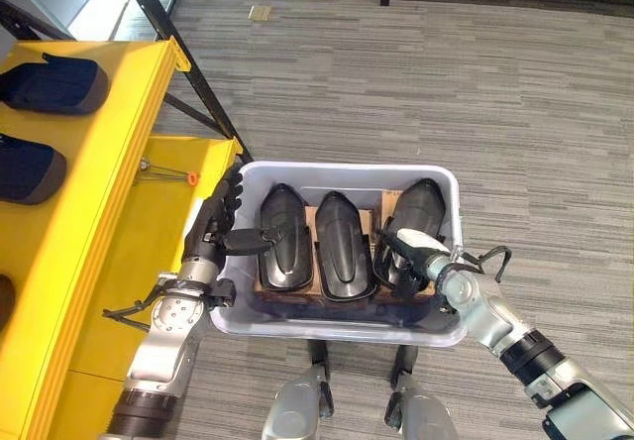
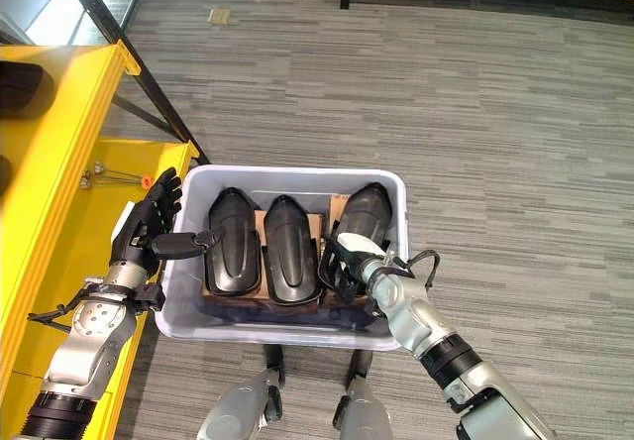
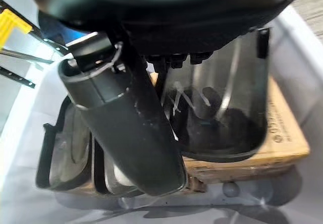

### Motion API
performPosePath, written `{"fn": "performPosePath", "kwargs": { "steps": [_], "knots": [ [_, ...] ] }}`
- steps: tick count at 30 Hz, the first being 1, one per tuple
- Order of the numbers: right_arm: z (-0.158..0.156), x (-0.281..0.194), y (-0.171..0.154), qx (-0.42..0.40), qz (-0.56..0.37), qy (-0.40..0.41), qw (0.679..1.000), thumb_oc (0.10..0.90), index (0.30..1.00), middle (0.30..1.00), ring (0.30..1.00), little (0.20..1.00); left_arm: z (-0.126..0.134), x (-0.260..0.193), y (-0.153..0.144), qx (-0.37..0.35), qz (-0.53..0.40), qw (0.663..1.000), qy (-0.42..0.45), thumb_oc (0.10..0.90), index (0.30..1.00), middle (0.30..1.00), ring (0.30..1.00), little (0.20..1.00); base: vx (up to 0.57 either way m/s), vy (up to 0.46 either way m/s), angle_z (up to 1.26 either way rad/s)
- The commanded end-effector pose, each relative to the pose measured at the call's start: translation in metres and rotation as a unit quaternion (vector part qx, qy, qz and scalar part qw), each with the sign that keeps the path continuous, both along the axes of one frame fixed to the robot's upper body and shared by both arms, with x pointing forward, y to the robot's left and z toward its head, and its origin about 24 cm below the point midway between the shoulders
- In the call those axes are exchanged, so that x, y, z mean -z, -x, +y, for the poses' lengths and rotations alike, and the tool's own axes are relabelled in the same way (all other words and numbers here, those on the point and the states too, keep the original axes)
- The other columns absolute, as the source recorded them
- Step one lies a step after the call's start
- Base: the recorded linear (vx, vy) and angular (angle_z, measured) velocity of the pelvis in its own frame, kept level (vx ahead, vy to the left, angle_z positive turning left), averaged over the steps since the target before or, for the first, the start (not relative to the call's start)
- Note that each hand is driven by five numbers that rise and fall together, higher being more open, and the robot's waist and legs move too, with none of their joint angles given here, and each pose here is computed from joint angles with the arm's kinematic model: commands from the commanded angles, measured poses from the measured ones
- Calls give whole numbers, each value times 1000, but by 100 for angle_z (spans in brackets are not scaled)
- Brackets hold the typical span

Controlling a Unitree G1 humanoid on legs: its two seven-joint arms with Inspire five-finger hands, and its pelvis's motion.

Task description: Move parts from the plastic box to the shelf.

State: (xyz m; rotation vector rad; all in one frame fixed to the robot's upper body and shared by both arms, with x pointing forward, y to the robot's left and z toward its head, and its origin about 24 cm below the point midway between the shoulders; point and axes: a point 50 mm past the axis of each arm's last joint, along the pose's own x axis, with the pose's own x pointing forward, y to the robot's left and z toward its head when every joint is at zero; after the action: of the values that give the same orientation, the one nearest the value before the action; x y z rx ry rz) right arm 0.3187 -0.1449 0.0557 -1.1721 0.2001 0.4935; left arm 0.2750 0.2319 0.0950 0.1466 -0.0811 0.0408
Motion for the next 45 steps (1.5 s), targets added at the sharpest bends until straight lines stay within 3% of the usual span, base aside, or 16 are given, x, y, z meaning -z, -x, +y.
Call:
{"fn": "performPosePath", "kwargs": {
  "steps": [1,16,21,45],
  "knots": [
    [20,-27,-15,-14,-68,-9,998,900,1000,1000,1000,1000,4,-43,-8,3,-101,995,-21,900,1000,1000,1000,1000,-58,-28,4],
    [10,-21,-27,55,-45,1,997,900,1000,1000,1000,1000,-10,-47,-18,2,-105,994,-11,900,1000,1000,1000,1000,-29,23,-1],
    [-3,-19,-27,92,-88,20,992,900,1000,1000,1000,1000,-11,-45,-16,-3,-108,994,0,900,1000,1000,1000,1000,-44,65,-5],
    [-9,-30,-24,81,-124,64,987,900,1000,1000,1000,1000,-18,-33,-8,-8,-96,995,40,900,1000,1000,1000,1000,-9,33,-2]
  ]
}}
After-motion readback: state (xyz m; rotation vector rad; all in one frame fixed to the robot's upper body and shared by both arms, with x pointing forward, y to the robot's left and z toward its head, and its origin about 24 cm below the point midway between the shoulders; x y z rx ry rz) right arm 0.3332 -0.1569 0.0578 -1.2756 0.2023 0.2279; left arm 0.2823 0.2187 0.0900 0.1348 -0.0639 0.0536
